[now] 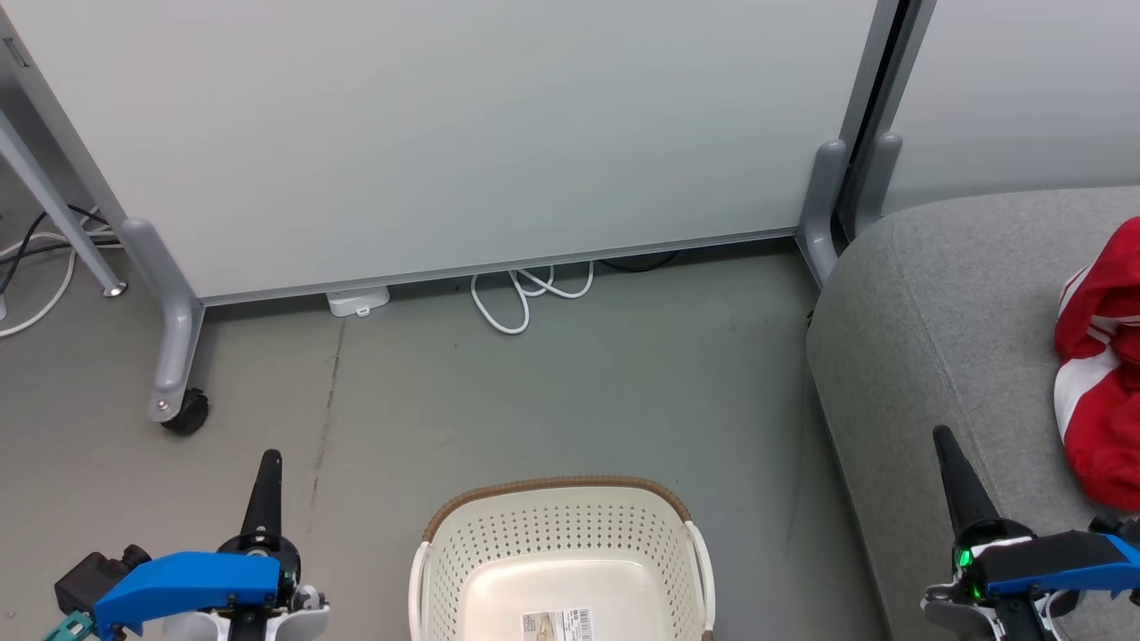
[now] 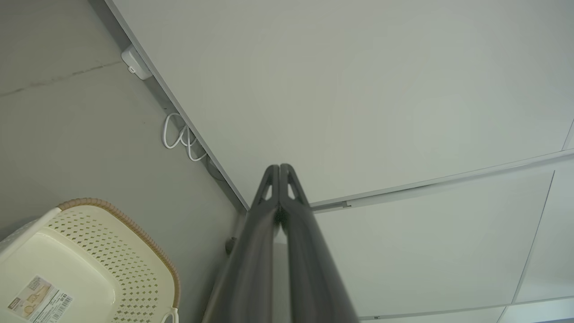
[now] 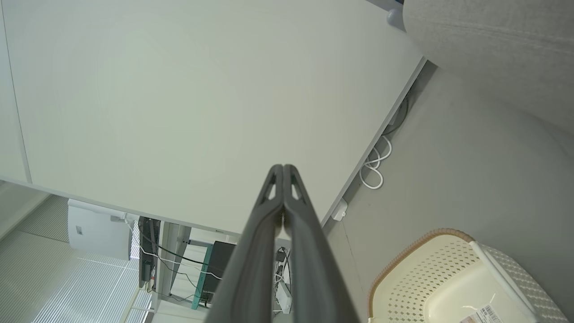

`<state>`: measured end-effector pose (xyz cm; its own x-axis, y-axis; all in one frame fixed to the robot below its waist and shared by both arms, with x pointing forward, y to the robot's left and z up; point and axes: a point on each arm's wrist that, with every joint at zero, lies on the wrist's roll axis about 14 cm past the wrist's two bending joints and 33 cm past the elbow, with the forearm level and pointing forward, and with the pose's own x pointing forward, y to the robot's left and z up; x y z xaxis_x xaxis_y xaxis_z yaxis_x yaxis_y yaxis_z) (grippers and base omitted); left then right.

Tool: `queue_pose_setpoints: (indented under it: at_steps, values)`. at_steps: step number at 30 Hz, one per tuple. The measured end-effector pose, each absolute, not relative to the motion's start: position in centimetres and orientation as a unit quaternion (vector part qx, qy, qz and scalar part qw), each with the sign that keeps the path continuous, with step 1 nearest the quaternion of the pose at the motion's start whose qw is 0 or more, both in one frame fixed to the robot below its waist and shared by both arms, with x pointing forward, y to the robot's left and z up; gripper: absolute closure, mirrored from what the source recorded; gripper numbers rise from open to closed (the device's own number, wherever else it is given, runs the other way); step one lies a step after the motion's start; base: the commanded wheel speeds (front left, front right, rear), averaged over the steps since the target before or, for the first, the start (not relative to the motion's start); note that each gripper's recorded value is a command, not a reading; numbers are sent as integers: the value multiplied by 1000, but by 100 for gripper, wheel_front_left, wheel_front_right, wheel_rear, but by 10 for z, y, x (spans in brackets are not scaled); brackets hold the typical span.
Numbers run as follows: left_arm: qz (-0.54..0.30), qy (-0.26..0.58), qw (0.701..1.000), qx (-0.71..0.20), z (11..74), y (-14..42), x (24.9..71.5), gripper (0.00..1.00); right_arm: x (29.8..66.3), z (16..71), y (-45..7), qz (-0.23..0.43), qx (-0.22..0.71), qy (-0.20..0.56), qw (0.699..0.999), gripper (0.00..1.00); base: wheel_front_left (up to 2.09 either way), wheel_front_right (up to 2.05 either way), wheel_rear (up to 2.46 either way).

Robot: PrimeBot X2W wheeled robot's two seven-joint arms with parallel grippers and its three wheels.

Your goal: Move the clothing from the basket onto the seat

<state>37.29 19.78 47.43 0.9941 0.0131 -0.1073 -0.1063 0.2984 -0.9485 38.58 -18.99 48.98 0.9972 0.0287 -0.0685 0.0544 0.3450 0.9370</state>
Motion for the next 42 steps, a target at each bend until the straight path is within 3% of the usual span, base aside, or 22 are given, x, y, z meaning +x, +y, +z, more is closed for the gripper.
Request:
queue_pose_setpoints:
  at_steps: [42]
  values:
    - [7, 7, 712, -703, 502, 200, 387, 100, 387, 503, -200, -4, 701, 5, 713, 100, 0, 0, 0]
